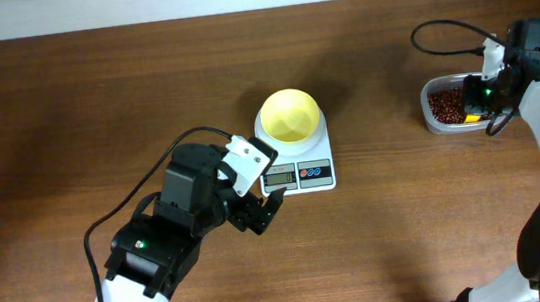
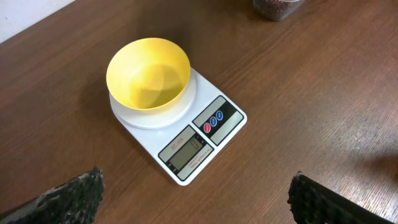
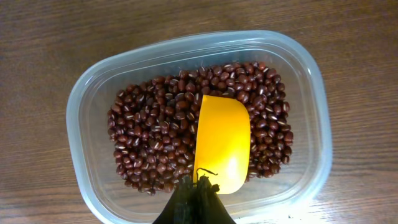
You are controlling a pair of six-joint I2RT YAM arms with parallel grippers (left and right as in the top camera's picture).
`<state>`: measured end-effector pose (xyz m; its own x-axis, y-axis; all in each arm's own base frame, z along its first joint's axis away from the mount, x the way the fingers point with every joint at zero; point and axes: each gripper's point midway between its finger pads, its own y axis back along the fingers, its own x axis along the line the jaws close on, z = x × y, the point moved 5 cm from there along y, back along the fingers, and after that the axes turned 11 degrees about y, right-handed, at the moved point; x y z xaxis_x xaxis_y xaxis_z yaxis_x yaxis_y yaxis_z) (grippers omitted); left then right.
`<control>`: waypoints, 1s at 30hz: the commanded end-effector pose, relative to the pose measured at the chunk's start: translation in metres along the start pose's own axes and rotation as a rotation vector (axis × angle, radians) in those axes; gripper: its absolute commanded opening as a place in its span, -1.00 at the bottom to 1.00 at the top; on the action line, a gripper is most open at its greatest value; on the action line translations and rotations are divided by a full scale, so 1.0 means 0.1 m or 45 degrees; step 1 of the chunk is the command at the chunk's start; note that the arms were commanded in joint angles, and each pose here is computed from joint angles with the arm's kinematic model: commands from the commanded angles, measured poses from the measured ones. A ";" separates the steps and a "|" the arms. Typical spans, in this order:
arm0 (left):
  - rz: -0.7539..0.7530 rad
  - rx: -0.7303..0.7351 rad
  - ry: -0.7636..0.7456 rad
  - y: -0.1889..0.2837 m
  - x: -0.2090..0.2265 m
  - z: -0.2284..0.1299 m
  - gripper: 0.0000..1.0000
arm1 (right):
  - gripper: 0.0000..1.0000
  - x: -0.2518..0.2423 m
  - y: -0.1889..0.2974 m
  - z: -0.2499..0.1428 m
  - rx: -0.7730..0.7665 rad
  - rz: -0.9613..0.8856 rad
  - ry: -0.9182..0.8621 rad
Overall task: Scoop item into bowl and weigh 50g on scale
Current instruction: 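Move the yellow scoop with the right gripper down into the bean tub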
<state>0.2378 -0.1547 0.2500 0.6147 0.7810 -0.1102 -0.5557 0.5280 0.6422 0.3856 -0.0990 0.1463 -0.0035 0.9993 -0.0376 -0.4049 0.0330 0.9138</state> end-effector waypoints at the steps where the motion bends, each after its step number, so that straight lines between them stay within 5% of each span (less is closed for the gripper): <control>1: -0.013 -0.005 -0.003 0.01 -0.01 -0.02 0.97 | -0.92 0.08 -0.17 -0.11 0.062 0.087 -0.016; 30: -0.013 -0.005 -0.003 0.01 -0.01 -0.02 0.97 | -0.92 0.01 -0.43 -0.26 0.025 0.601 -0.280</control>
<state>0.2378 -0.1547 0.2500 0.6147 0.7810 -0.1102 -0.5557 0.5280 0.6422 0.3864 -0.1047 0.1229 -0.0303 0.9148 0.4028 -0.4516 -0.3721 0.8110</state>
